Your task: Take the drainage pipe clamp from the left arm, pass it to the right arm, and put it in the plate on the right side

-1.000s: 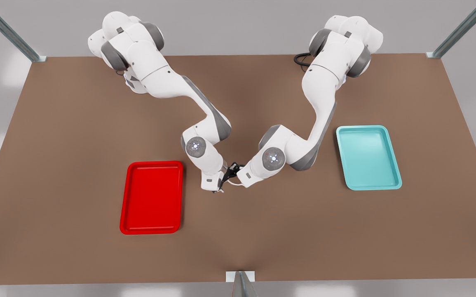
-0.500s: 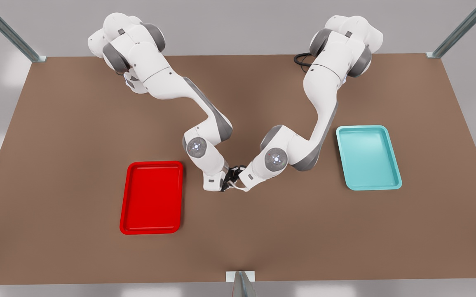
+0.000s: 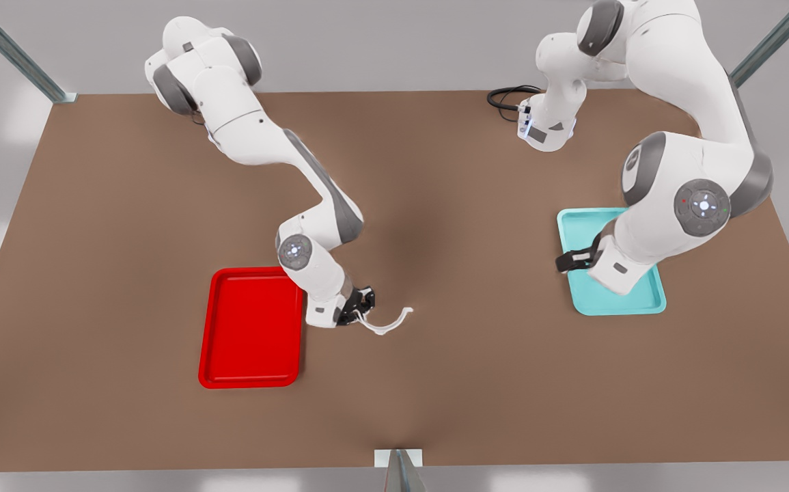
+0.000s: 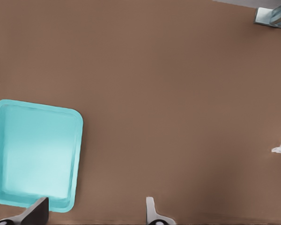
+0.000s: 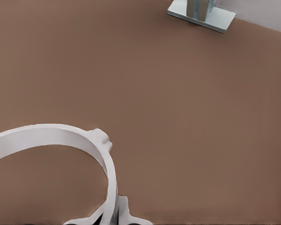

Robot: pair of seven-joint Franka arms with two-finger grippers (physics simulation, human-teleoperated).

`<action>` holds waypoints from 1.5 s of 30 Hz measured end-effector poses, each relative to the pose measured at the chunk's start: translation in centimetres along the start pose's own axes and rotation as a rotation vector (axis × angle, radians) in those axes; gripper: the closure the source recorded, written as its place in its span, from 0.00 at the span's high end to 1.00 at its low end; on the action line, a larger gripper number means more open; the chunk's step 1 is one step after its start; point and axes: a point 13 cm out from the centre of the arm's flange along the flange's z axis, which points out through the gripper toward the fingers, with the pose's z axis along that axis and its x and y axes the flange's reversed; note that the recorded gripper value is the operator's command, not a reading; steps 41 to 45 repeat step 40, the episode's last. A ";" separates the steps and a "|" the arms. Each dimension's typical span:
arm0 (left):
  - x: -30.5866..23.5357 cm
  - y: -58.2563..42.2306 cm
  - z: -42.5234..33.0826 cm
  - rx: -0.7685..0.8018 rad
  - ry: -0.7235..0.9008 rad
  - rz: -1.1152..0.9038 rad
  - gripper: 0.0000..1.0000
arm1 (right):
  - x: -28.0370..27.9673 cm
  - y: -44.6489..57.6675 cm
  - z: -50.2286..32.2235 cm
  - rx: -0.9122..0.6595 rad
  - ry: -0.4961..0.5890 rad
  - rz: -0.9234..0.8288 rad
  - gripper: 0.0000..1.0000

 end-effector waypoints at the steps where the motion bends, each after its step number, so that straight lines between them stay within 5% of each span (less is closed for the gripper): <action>1: 1.1 1.7 1.4 -0.019 0.040 -0.008 1.00 | 0.5 -3.0 -1.1 0.017 0.008 0.028 0.21; 7: 1.7 3.0 0.3 -0.012 0.077 0.034 1.00 | 8.7 -19.9 -5.5 0.085 0.089 0.194 0.21; 16: 3.3 3.1 -0.3 -0.054 0.123 0.105 1.00 | 18.2 -25.8 -5.2 0.164 0.149 0.172 0.21; 17: 3.4 3.2 -0.3 -0.058 0.125 0.109 1.00 | 18.3 -26.3 -5.1 0.171 0.146 0.167 0.83; 18: 3.4 3.3 -0.3 -0.061 0.127 0.112 1.00 | 18.3 -26.7 -5.0 0.180 0.142 0.159 1.00; 30: 3.7 3.8 -0.2 -0.070 0.144 0.144 1.00 | 16.5 -27.6 -5.7 0.219 0.094 0.156 1.00; 33: 3.8 3.7 -0.2 -0.070 0.146 0.151 1.00 | 8.0 -27.9 -21.0 0.236 -0.004 0.166 1.00; 36: 3.8 3.7 -0.2 -0.069 0.147 0.157 1.00 | 10.3 -26.4 -35.3 0.265 0.055 0.211 1.00; 40: 3.8 3.8 -0.4 -0.065 0.145 0.160 1.00 | 15.9 -23.6 -40.0 0.241 0.219 0.295 1.00; 45: 3.8 3.8 -0.4 -0.065 0.145 0.160 1.00 | 15.9 -23.6 -40.0 0.241 0.219 0.295 1.00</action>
